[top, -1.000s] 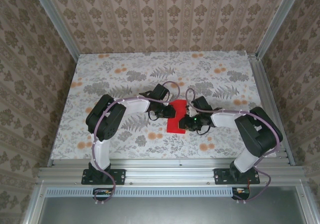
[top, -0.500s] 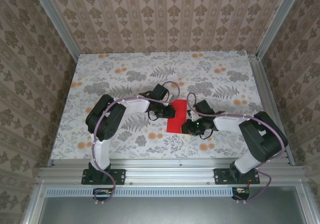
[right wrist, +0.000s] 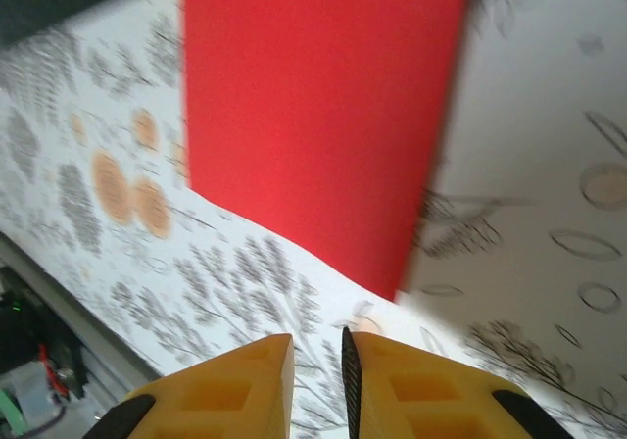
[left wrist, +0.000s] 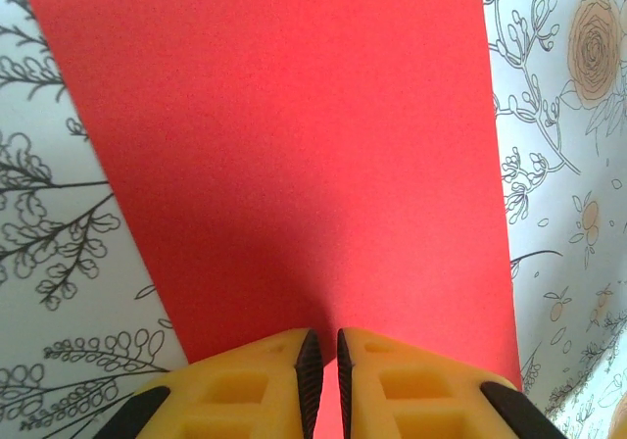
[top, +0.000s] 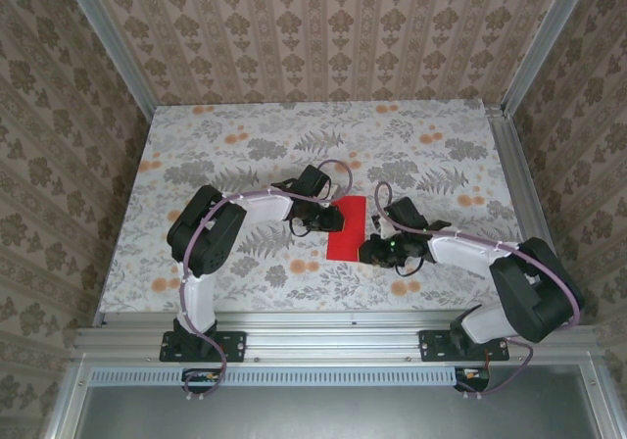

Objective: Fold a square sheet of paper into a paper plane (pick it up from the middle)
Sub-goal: Fold the square sheet of paper in half at the center of the table.

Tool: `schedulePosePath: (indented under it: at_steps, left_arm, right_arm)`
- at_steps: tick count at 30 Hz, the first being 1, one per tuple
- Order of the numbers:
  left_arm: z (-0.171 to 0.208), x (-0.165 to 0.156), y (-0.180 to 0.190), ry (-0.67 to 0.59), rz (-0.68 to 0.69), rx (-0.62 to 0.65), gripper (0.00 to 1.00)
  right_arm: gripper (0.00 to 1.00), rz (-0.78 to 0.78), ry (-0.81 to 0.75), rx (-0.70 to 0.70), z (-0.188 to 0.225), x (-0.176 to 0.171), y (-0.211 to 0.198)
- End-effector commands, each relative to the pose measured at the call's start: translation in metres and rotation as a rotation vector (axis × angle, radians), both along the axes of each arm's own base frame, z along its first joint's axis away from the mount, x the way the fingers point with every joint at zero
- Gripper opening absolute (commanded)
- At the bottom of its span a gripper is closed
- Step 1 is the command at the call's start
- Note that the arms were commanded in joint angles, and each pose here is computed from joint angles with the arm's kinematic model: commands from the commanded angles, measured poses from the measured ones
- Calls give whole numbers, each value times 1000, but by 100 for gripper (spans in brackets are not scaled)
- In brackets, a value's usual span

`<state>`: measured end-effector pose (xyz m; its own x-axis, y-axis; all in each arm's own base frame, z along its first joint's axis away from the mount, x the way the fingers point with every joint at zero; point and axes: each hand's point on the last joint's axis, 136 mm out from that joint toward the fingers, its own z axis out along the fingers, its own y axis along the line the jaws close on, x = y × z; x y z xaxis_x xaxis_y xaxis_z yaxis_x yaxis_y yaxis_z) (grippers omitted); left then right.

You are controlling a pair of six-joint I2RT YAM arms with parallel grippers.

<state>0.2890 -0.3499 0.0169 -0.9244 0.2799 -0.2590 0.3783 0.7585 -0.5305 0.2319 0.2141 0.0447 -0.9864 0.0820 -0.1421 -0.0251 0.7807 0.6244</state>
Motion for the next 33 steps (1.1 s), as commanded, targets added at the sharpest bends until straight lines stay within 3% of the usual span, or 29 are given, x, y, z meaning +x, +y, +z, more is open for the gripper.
schedulePosePath:
  at_steps: [1, 15, 24, 33]
  left_arm:
    - [-67, -43, 65, 164, 19, 293, 19]
    - [-63, -40, 62, 135, 32, 284, 19]
    - [-66, -40, 64, 123, 15, 299, 19]
    - [-68, -40, 67, 120, 4, 310, 19]
  right_arm:
    - [25, -62, -82, 20, 28, 34, 8]
    - [22, -211, -99, 48, -2, 126, 6]
    - [21, -249, -74, -41, -44, 144, -17]
    - [21, -304, -119, -108, -34, 155, -58]
